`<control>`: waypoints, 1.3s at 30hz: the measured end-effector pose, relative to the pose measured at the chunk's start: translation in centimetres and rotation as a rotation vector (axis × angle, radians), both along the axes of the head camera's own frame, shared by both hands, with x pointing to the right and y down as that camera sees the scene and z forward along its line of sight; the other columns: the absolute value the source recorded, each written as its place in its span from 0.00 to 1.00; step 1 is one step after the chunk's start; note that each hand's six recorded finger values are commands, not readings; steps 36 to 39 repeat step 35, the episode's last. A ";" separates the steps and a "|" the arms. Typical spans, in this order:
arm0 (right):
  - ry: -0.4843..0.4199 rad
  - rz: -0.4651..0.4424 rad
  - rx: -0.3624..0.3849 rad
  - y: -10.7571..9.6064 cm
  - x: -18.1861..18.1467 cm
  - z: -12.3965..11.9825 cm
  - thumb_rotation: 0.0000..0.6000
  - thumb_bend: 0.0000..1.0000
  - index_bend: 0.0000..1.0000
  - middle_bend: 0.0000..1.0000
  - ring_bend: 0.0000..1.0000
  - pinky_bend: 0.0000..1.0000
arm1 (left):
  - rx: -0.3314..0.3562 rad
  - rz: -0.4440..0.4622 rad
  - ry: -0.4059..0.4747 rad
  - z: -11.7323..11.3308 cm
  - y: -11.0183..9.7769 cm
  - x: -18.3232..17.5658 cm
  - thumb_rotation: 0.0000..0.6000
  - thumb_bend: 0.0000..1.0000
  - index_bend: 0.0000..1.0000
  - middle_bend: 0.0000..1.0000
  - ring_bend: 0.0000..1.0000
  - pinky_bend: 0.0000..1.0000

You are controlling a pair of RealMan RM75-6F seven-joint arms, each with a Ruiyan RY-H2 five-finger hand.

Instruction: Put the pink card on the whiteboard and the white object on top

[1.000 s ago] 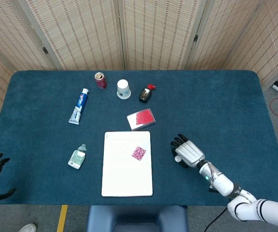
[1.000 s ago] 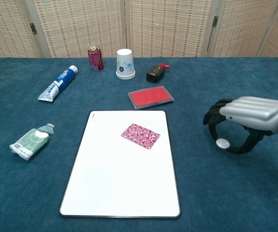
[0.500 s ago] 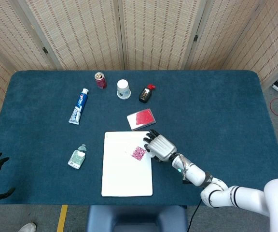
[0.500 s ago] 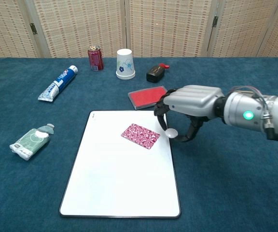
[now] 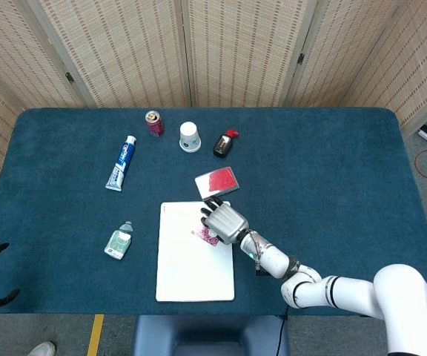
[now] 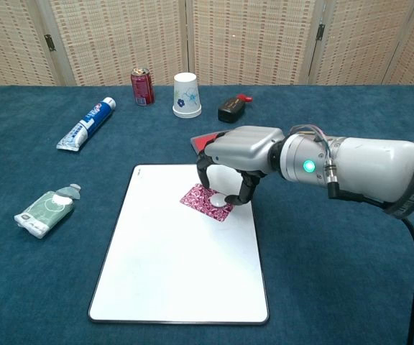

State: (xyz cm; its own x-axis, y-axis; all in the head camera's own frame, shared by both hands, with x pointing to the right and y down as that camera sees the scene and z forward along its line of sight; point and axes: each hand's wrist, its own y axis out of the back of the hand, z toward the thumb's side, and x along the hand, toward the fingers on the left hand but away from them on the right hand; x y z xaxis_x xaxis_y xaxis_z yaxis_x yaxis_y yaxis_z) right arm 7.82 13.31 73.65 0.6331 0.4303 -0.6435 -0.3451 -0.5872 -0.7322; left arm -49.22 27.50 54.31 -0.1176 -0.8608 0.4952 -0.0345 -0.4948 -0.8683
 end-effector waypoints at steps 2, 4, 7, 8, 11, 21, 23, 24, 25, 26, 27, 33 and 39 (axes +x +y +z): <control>0.004 0.000 0.000 0.0 -0.1 0.0 1.00 0.41 0.18 0.17 0.07 0.05 | 0.000 -0.001 0.001 0.0 0.0 -0.1 1.00 0.15 0.19 0.10 0.12 0.00; 0.006 0.004 -0.003 0.0 0.1 0.0 1.00 0.41 0.10 0.16 0.06 0.05 | 0.001 0.000 0.003 0.1 0.0 -0.1 1.00 0.15 0.19 0.10 0.12 0.00; 0.001 0.017 0.003 -0.2 0.5 -0.5 1.00 0.41 0.07 0.16 0.06 0.05 | 0.005 0.003 0.008 0.1 -0.1 -0.1 1.00 0.15 0.19 0.10 0.12 0.00; -0.002 0.024 0.008 -0.4 0.7 -0.8 1.00 0.41 0.07 0.16 0.06 0.05 | 0.006 0.004 0.009 0.1 -0.2 0.0 1.00 0.15 0.19 0.10 0.12 0.00; -0.012 0.053 0.027 -0.9 1.9 -1.9 1.00 0.41 0.07 0.16 0.07 0.05 | 0.013 0.005 0.014 0.0 -0.3 -0.1 1.00 0.15 0.19 0.10 0.12 0.00; 0.044 0.199 0.166 -2.4 11.7 -7.0 1.00 0.40 0.07 0.14 0.08 0.05 | 0.020 0.026 0.027 0.6 -1.1 0.7 1.00 0.15 0.19 0.10 0.12 0.00; 0.061 0.252 0.194 -2.1 14.3 -8.2 1.00 0.41 0.07 0.12 0.08 0.05 | 0.022 0.031 0.025 0.7 -1.3 0.9 1.00 0.15 0.19 0.10 0.12 0.00; 0.069 0.276 0.206 -1.9 15.5 -8.7 1.00 0.40 0.07 0.12 0.08 0.05 | 0.024 0.034 0.023 0.7 -1.4 1.0 1.00 0.15 0.19 0.10 0.12 0.00; 0.079 0.308 0.223 -1.5 17.1 -9.5 1.00 0.40 0.07 0.11 0.08 0.05 | 0.028 0.037 0.021 0.8 -1.6 1.1 1.00 0.15 0.19 0.10 0.12 0.00; 0.085 0.333 0.234 -1.2 18.2 -10.0 1.00 0.41 0.07 0.11 0.08 0.05 | 0.033 0.038 0.020 0.8 -1.7 1.2 1.00 0.15 0.19 0.10 0.12 0.00; 0.088 0.357 0.244 -0.9 19.3 -10.5 1.00 0.41 0.07 0.10 0.08 0.05 | 0.039 0.039 0.019 0.7 -1.9 1.3 1.00 0.15 0.19 0.10 0.12 0.00; 0.060 0.517 0.308 2.4 25.5 -13.7 1.00 0.41 0.07 0.10 0.06 0.05 | 0.055 0.038 0.028 0.9 -2.6 2.2 1.00 0.15 0.19 0.10 0.12 0.00; 0.040 0.582 0.315 3.6 27.4 -14.5 1.00 0.41 0.07 0.10 0.06 0.05 | 0.053 0.039 0.028 1.0 -2.8 2.4 1.00 0.15 0.19 0.10 0.12 0.00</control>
